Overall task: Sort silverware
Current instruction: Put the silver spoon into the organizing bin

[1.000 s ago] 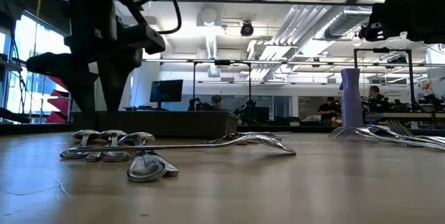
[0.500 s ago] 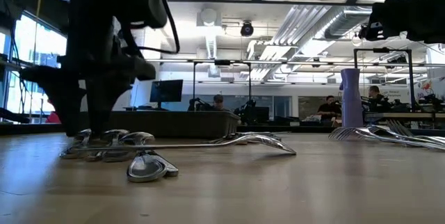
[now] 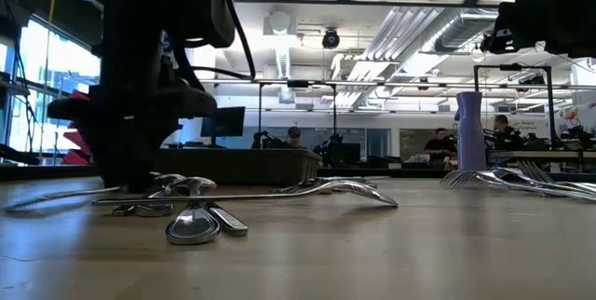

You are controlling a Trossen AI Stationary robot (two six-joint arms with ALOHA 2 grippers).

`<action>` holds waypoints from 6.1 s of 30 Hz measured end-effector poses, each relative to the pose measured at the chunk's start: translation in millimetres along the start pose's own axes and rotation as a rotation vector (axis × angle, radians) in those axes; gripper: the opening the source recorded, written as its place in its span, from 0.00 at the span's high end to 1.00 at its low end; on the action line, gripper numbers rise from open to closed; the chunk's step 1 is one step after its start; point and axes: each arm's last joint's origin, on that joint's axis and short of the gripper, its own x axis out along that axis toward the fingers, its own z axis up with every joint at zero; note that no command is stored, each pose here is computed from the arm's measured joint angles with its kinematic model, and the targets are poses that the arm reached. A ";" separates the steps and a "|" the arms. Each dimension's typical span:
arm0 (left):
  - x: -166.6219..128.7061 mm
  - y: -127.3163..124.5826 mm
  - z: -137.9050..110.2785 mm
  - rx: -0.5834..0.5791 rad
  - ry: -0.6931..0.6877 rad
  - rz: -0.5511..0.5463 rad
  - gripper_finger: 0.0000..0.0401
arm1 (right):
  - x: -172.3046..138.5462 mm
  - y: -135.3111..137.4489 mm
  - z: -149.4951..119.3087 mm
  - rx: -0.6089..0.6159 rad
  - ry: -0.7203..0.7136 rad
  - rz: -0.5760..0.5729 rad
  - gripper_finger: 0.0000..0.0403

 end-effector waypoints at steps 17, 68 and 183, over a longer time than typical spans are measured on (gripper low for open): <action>-15.9 -14.6 3.9 0.198 0.023 -0.095 1.00 | 0.0 -0.1 0.3 0.002 -0.001 0.000 0.82; -110.2 23.8 231.8 1.223 -0.340 0.137 1.00 | 0.0 -0.1 0.3 -0.032 -0.001 -0.001 0.82; -33.0 -83.5 -49.1 0.785 -0.096 -0.110 0.46 | -0.2 -2.9 -1.2 -0.001 0.028 -0.104 0.82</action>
